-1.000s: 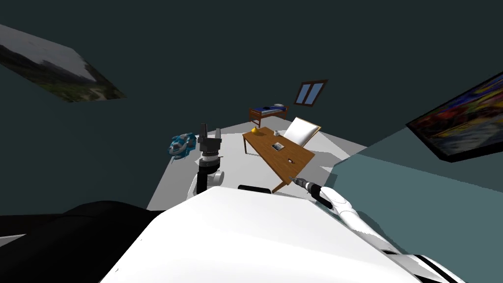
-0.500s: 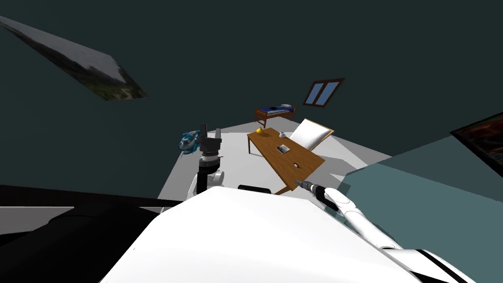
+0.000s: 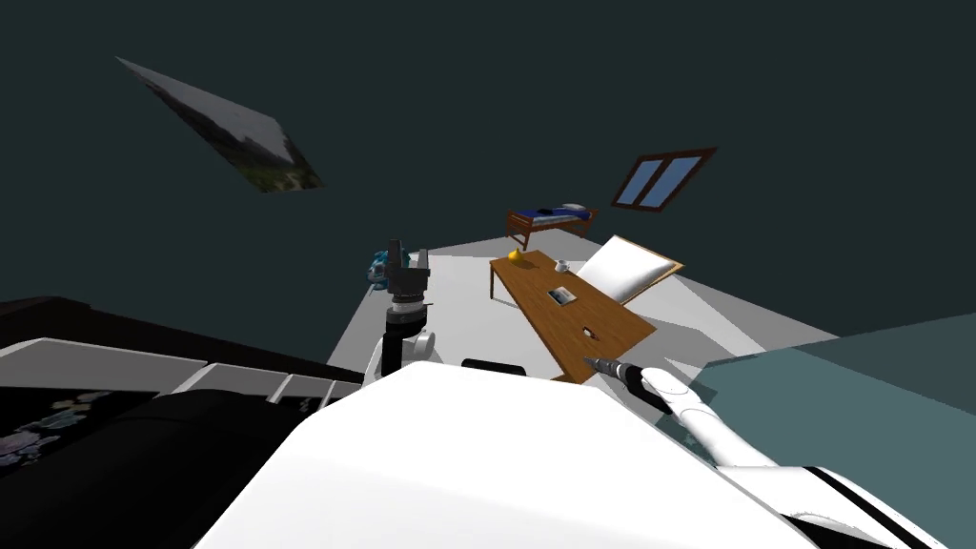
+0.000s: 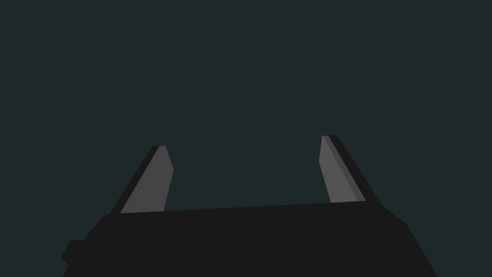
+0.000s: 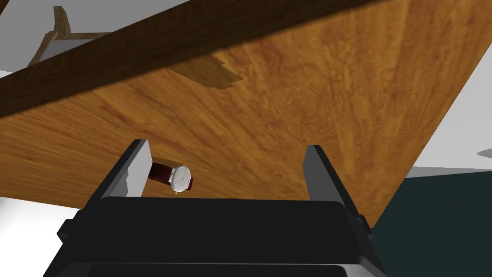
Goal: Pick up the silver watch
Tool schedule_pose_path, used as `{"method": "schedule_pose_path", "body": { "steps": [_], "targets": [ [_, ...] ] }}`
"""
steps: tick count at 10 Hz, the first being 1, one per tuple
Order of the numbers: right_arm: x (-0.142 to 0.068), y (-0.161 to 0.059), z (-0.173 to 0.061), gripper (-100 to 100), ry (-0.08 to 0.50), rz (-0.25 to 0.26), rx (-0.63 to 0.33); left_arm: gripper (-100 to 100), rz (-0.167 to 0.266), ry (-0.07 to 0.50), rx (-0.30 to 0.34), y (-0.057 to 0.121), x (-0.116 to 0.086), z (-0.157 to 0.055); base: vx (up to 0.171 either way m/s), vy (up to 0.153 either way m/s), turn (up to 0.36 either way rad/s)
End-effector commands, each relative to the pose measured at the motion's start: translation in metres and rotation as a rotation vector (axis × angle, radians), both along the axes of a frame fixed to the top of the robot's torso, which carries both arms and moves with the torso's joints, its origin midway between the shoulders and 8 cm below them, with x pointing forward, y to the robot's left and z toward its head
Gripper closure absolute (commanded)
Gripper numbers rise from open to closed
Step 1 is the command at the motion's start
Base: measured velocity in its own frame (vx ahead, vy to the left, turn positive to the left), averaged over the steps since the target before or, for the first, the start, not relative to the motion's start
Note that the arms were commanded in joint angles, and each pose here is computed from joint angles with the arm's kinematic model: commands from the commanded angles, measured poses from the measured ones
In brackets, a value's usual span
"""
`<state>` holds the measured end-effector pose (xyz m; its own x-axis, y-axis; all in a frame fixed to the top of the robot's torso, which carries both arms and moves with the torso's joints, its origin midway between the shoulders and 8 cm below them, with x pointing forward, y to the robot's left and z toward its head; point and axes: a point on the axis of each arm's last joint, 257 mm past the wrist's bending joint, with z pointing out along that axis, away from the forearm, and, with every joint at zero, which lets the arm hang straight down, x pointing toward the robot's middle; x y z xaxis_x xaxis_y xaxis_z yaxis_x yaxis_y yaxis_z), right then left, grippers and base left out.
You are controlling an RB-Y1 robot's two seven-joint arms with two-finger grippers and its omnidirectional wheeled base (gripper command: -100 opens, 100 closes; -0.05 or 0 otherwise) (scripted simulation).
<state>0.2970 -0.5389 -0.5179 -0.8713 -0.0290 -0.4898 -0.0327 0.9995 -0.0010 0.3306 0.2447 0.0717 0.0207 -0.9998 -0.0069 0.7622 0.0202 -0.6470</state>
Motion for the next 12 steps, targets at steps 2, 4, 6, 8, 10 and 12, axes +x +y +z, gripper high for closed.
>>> {"method": "schedule_pose_path", "body": {
  "steps": [2,4,6,8,10,12],
  "targets": [
    [-0.015,-0.021,-0.001,-100,0.040,-0.009,-0.056,0,0.000,0.000,0.000,0.000,0.000,0.000,0.017,-0.003,0.143],
    [-0.026,-0.041,-0.002,-100,0.073,-0.018,-0.099,0,0.000,0.000,0.000,0.000,0.000,0.000,0.045,-0.013,0.266],
    [-0.037,-0.058,-0.001,-100,0.102,-0.027,-0.139,0,0.000,0.000,0.000,0.000,0.000,0.000,0.037,-0.010,0.219],
    [-0.047,-0.074,0.000,-100,0.129,-0.036,-0.174,0,0.000,0.000,0.000,0.000,0.000,0.000,0.018,-0.005,0.103],
    [-0.056,-0.087,0.001,-100,0.153,-0.044,-0.205,0,0.000,0.000,0.000,0.000,0.000,0.000,0.041,-0.023,0.260],
    [-0.062,-0.098,0.003,-100,0.172,-0.049,-0.230,0,0.000,0.000,0.000,0.000,0.000,0.000,0.017,-0.007,0.071]
  ]
}}
